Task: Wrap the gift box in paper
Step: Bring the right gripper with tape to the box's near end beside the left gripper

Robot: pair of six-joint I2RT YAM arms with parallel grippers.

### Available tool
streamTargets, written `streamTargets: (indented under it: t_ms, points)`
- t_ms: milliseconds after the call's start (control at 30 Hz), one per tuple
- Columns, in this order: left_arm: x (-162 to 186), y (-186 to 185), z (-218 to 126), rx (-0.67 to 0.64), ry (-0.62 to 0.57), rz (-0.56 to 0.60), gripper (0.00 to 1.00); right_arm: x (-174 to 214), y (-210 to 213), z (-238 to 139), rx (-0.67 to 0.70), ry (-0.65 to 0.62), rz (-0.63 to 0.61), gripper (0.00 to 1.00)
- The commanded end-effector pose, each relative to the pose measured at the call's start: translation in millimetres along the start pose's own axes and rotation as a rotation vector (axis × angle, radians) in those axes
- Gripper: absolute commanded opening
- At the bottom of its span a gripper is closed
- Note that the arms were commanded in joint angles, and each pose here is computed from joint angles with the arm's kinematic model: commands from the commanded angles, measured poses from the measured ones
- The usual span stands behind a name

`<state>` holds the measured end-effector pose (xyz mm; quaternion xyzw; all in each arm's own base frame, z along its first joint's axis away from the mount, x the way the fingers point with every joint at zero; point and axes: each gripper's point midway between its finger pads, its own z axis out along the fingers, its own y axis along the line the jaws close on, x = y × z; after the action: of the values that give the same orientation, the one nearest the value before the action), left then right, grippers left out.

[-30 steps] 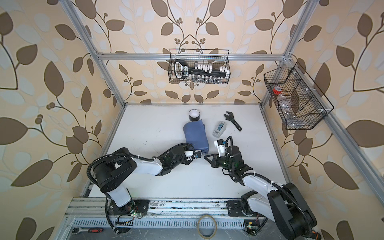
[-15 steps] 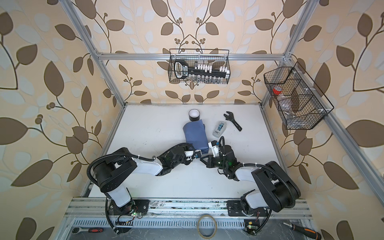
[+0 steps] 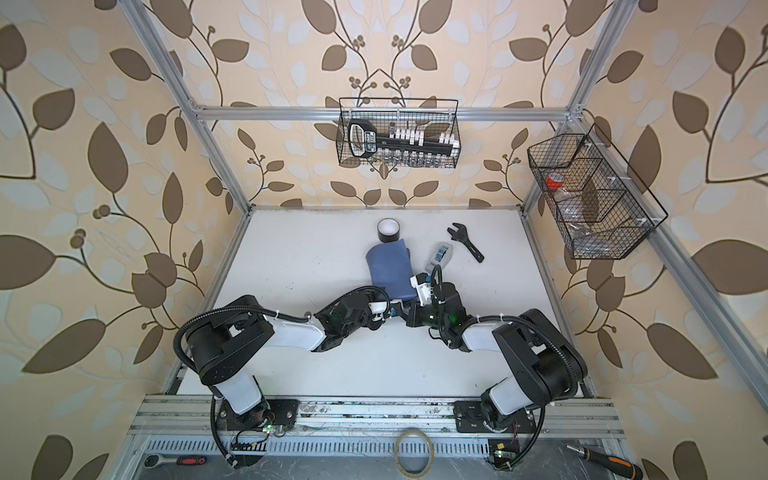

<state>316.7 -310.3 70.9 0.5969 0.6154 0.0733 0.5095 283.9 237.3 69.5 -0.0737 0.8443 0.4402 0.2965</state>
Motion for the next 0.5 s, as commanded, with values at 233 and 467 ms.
streamTargets:
  t_ms: [233,467]
  points:
    - [51.6,-43.7,0.1,0.152,0.179,0.07,0.6,-10.9,-1.2,6.9,0.003,-0.022,-0.027,0.0]
    - [51.6,-43.4,0.2,0.151,0.179,0.068,0.6,-13.4,-4.9,7.5,0.012,-0.028,-0.019,0.0]
